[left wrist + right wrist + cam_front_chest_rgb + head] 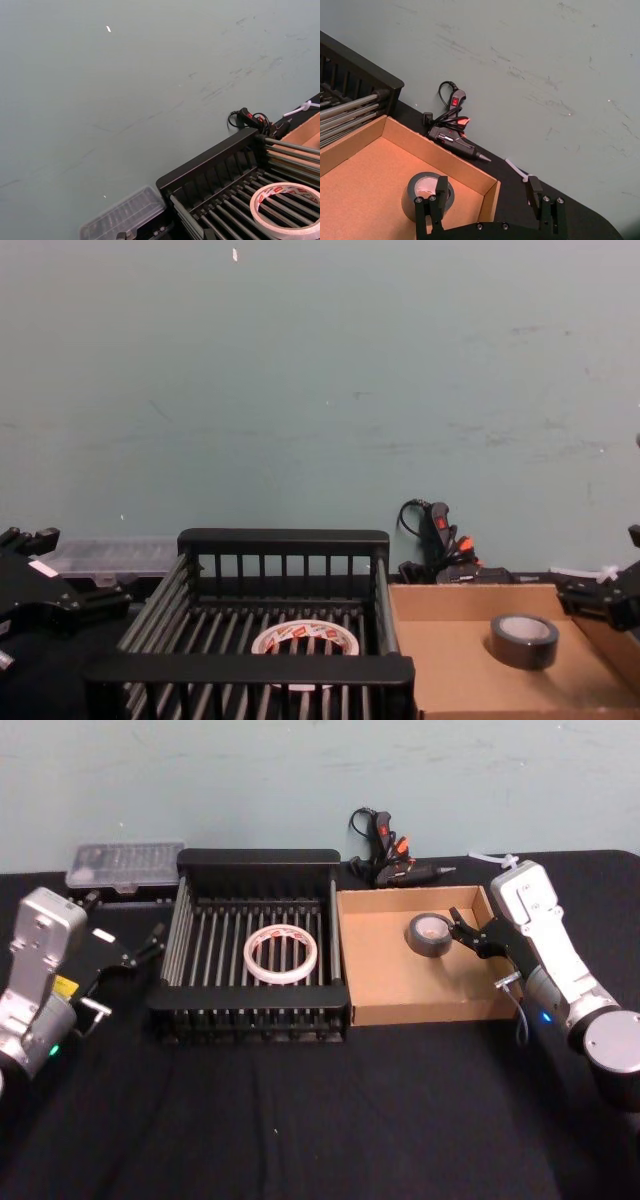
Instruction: Pick up the white tape and place it into the black box , Pick up the silver tape and place it into the brown box.
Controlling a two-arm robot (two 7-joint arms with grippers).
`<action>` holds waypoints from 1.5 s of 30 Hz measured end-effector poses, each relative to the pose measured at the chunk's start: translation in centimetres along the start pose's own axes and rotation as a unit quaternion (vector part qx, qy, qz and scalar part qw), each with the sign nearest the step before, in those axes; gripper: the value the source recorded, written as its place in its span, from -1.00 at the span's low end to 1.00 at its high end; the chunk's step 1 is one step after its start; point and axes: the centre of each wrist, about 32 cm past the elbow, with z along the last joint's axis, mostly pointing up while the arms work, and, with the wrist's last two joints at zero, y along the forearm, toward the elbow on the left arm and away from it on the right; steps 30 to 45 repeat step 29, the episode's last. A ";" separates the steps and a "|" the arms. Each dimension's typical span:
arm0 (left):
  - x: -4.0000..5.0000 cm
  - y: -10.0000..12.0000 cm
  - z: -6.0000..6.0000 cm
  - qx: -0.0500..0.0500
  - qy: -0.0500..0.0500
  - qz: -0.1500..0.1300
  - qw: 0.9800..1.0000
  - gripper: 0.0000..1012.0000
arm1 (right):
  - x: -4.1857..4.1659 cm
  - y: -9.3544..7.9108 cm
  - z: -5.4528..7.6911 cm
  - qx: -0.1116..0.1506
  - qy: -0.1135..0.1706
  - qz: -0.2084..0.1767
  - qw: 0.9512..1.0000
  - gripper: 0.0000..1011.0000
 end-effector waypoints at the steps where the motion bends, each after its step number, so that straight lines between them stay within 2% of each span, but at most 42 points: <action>1: 0.00 0.0 0.0 0.000 0.000 0.000 1.000 0.98 | 0.00 0.0 0.0 0.000 0.000 0.000 1.000 0.98; 45: 0.00 0.0 0.0 0.000 0.000 0.000 1.000 0.98 | 0.00 0.0 0.0 0.000 0.000 0.000 1.000 0.98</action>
